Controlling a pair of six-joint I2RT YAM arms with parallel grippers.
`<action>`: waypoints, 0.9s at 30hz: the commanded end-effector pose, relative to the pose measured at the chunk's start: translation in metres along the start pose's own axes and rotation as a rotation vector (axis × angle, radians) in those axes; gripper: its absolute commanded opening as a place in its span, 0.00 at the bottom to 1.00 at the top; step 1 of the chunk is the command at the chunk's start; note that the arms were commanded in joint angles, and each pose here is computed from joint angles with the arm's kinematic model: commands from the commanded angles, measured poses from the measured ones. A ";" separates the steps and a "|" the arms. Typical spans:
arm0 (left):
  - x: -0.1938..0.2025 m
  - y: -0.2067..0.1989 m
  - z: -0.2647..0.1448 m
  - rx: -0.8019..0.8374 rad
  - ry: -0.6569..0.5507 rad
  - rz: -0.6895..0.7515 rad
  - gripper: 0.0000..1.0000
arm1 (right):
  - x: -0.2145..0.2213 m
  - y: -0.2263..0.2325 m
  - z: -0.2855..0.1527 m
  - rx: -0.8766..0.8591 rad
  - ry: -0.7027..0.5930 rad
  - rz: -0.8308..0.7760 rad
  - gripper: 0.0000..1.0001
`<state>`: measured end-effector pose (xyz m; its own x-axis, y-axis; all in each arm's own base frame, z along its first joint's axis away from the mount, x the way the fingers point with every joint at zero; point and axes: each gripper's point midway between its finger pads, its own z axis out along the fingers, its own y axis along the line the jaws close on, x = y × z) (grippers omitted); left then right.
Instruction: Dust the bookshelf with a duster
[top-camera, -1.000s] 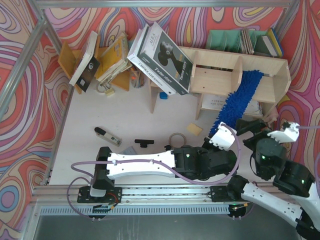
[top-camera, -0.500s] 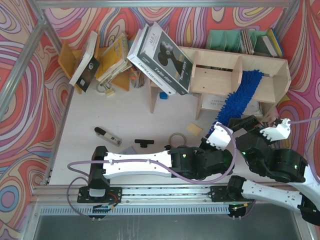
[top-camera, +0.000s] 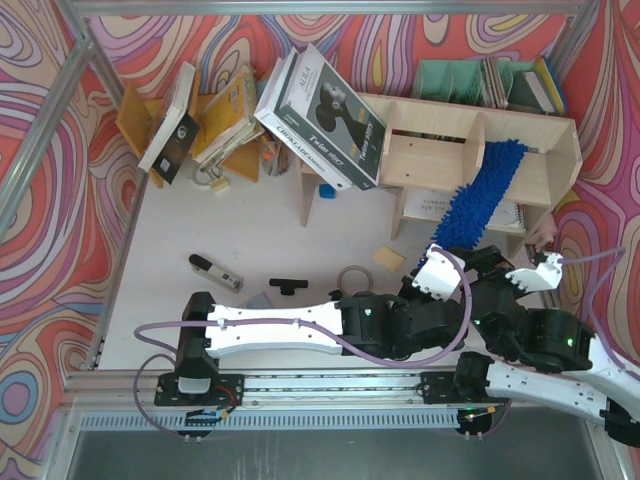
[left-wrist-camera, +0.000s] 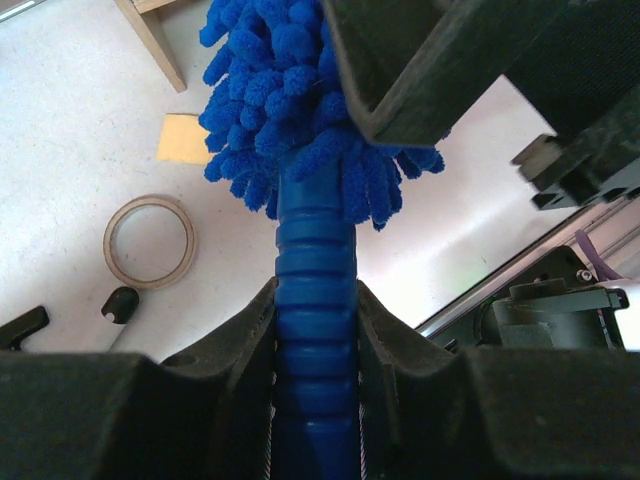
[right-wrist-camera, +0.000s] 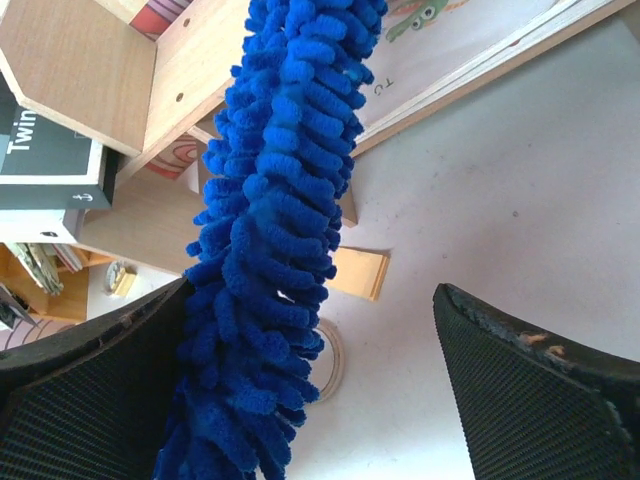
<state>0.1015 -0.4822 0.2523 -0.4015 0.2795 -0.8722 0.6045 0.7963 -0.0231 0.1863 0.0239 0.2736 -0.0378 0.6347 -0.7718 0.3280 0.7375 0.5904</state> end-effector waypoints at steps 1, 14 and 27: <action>-0.010 0.002 -0.009 0.019 -0.018 -0.043 0.00 | 0.004 0.009 0.003 -0.039 -0.015 0.074 0.88; -0.009 -0.003 -0.005 0.033 -0.018 -0.040 0.00 | 0.018 0.010 0.005 -0.064 0.003 0.156 0.34; -0.009 0.004 0.014 0.039 0.033 -0.100 0.20 | 0.020 0.009 0.000 -0.079 0.050 0.284 0.20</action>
<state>0.0985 -0.4878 0.2468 -0.4579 0.2705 -0.8468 0.6203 0.7796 -0.0864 0.1928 0.0470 0.2722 0.0130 0.8301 -0.5575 0.2424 0.5383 0.8072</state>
